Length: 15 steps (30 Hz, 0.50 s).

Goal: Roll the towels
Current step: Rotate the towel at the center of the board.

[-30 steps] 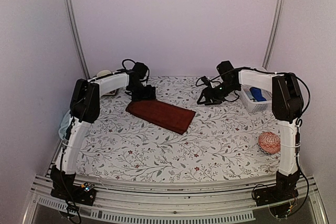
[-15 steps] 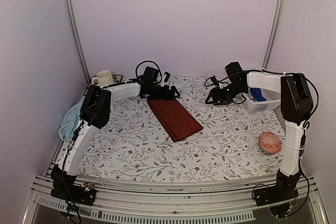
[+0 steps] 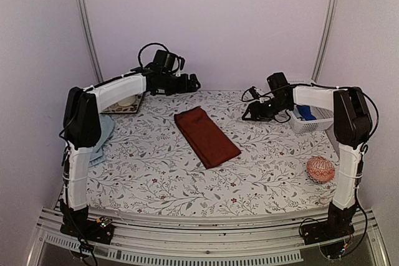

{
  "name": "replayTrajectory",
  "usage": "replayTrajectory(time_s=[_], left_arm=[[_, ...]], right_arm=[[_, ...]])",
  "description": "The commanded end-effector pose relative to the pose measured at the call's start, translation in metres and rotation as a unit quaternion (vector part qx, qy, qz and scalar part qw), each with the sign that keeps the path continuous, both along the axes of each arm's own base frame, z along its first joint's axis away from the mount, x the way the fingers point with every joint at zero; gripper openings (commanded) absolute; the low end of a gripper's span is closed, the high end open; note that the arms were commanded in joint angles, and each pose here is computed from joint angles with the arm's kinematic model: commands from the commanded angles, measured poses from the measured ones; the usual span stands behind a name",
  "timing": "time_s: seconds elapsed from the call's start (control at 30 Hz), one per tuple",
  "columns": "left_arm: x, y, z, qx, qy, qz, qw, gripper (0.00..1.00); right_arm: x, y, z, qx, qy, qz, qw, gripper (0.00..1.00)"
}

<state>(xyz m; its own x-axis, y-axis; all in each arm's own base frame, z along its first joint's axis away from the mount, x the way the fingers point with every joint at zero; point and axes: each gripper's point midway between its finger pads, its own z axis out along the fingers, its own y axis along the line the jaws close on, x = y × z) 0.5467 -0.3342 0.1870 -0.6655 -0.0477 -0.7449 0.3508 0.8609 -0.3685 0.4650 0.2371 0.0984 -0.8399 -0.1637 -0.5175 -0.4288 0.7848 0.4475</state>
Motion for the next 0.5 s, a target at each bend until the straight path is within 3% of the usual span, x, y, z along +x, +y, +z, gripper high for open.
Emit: replayTrajectory(time_s=[0.0, 0.3, 0.47], left_arm=[[-0.028, 0.054, -0.07, 0.066, 0.122, 0.088, 0.986, 0.97], [-0.068, 0.078, -0.133, 0.054, 0.243, 0.105, 0.963, 0.91], [-0.067, 0.078, -0.154, 0.029, 0.259, 0.109, 0.959, 0.92]], right_arm=[[0.0, 0.007, 0.006, -0.005, -0.02, 0.014, 1.0, 0.59], [0.004, 0.011, 0.007, -0.007, -0.022, 0.019, 1.0, 0.59], [0.003, 0.009, 0.009, -0.017, -0.026, 0.02, 0.999, 0.59]])
